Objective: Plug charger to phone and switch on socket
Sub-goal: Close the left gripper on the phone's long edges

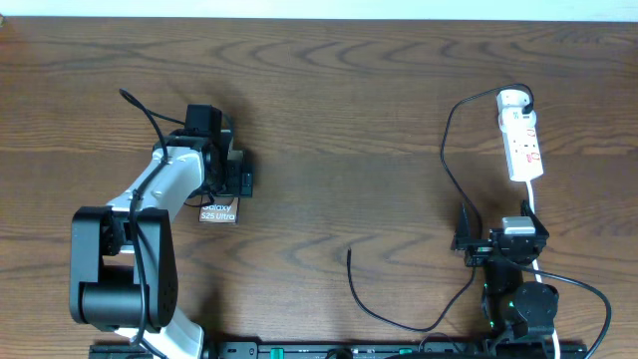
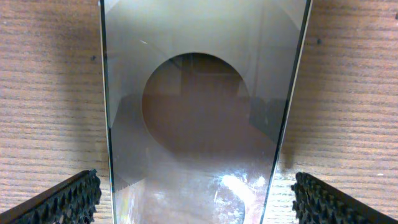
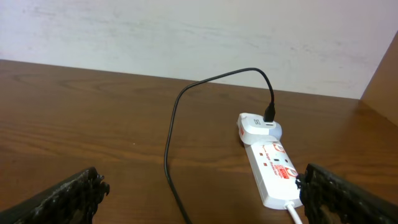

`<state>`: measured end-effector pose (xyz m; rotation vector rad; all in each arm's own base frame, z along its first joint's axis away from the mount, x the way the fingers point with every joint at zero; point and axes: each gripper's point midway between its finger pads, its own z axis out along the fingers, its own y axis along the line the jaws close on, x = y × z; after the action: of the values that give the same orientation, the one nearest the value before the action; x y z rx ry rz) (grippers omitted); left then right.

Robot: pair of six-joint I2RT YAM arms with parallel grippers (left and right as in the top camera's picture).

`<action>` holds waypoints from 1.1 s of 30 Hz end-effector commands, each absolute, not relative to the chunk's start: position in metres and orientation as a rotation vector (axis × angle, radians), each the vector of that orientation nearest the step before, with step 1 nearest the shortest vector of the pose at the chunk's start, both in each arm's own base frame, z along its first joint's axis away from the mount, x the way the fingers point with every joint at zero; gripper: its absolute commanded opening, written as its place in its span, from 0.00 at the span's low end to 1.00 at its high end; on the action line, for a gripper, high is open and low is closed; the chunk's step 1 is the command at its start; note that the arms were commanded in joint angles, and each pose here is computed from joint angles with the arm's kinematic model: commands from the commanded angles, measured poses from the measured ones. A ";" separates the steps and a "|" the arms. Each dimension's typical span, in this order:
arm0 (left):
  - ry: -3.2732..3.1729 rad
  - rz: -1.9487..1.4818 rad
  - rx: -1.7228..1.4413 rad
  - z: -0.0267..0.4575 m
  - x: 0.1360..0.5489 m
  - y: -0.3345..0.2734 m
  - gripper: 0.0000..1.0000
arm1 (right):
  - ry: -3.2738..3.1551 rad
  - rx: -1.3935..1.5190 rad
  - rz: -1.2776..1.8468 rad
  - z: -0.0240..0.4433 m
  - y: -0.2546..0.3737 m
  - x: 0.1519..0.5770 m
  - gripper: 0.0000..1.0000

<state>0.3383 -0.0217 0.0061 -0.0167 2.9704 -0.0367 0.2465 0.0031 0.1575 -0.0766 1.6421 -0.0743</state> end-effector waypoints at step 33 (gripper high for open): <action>3.032 -0.032 -0.008 -0.012 0.325 -0.021 0.98 | 1.642 -0.093 -0.075 0.157 0.005 0.246 0.99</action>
<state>0.3326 -0.0212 -0.0023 -0.0161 2.9978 -0.0332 0.2465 0.0031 0.1574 -0.0766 1.6425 -0.0743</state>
